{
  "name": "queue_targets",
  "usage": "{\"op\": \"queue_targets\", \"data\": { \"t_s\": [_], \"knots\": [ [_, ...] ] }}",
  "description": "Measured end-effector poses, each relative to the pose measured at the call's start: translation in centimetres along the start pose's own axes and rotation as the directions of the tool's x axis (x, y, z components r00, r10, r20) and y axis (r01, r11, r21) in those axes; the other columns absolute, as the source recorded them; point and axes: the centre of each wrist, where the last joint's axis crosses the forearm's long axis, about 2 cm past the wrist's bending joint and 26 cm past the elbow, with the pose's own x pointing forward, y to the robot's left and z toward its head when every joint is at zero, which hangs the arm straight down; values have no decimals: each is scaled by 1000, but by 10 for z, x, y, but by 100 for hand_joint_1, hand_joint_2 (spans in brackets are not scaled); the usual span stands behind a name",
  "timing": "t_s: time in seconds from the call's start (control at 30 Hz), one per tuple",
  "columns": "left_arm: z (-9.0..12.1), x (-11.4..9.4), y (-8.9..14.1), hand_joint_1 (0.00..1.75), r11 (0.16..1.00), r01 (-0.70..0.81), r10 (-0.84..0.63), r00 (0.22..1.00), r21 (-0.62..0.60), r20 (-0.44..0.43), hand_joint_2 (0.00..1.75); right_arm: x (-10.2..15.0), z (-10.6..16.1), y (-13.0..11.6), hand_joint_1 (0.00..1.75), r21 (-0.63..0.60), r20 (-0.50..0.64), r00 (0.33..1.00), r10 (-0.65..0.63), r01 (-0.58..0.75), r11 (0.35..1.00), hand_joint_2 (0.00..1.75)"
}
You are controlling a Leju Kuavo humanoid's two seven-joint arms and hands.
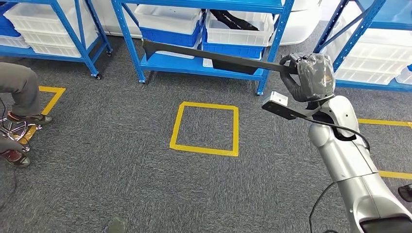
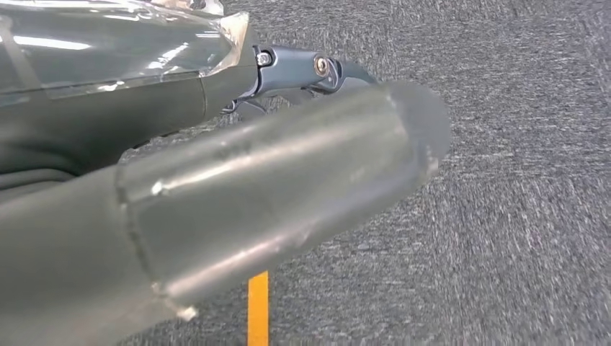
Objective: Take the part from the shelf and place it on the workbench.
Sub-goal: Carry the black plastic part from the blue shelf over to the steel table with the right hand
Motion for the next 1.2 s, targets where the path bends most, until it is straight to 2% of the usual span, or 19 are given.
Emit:
{"op": "queue_targets", "data": {
  "t_s": [0.53,1.2],
  "knots": [
    [-1,-1,3,0,1000,-4,4,1000,9,-7,0,1,-3,1,162,1,0,1000,-3,3,1000,175],
    [-3,2,3,0,1000,12,-12,1000,10,-16,0,-14,2,-2,162,12,-22,1000,-3,3,1000,175]
  ]
}}
